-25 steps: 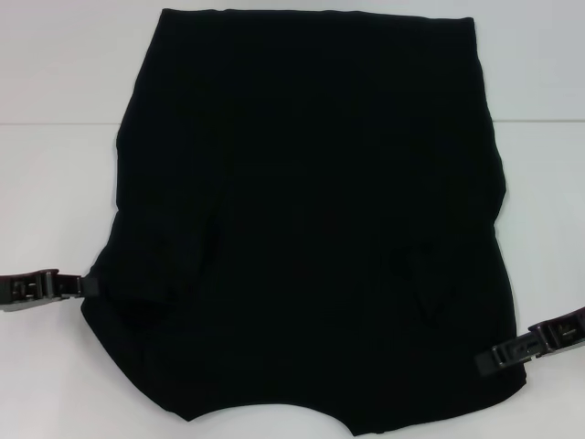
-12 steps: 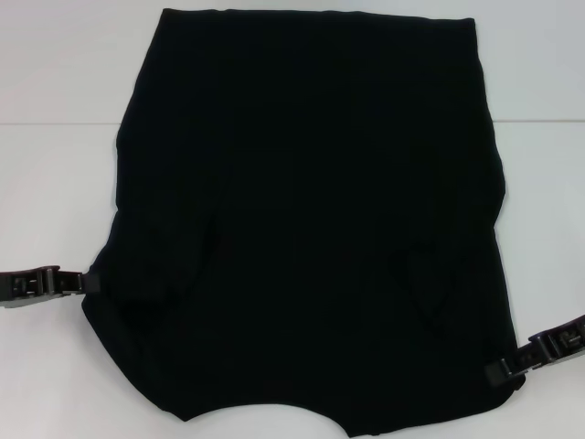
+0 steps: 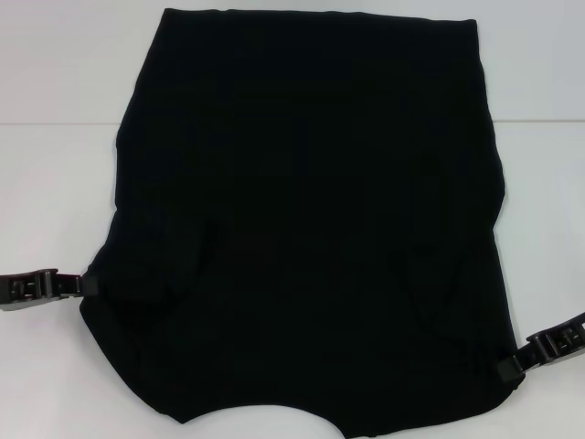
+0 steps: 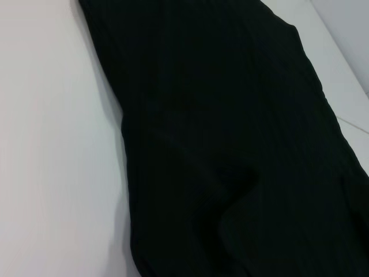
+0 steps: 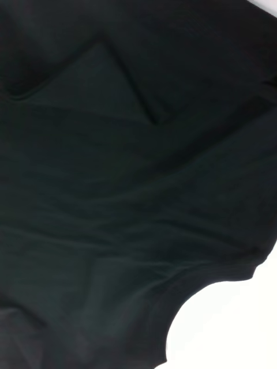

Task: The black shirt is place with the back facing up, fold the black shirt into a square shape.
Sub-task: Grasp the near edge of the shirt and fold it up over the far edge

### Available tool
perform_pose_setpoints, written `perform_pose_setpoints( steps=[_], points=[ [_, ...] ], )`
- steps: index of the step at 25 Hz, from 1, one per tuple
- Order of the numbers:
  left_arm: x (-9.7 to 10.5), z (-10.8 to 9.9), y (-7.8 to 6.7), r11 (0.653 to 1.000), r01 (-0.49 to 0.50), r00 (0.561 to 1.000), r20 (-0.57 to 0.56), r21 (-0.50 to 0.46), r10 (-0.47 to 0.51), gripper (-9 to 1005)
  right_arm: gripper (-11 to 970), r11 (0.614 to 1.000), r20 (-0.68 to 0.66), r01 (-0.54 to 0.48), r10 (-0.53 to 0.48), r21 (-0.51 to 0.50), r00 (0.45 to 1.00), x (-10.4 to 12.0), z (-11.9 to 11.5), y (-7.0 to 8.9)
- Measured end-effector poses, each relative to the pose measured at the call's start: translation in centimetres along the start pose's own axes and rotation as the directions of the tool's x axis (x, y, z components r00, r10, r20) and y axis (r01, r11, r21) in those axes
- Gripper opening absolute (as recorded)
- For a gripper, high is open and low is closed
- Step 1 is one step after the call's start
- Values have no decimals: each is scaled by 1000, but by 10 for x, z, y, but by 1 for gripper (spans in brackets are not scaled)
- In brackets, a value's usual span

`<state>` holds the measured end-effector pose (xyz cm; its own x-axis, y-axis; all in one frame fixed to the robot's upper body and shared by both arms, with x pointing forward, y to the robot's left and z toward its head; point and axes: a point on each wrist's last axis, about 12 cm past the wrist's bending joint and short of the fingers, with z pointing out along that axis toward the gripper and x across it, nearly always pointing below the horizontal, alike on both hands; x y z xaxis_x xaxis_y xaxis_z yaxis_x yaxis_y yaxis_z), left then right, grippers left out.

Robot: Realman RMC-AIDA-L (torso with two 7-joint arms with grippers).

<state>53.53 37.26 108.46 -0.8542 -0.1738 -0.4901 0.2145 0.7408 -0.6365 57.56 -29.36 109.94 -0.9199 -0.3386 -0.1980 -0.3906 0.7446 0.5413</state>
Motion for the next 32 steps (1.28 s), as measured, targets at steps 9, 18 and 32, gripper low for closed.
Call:
perform_pose_setpoints(
  steps=[9,18,32],
  points=[
    [-1,0,-2,1000,1,1000,8,22,-1,38,34,1000,31,-1,1,-10,1000,7,-1,-6],
    [8,-16,-8,988,44,998,46,149,-51,38,30,997,183,-24,37,-70,982,39,-13,-28],
    [58,-30,-10,961,114,993,-17,251,-113,38,22,994,242,-76,93,-80,966,90,-29,-52]
  ],
)
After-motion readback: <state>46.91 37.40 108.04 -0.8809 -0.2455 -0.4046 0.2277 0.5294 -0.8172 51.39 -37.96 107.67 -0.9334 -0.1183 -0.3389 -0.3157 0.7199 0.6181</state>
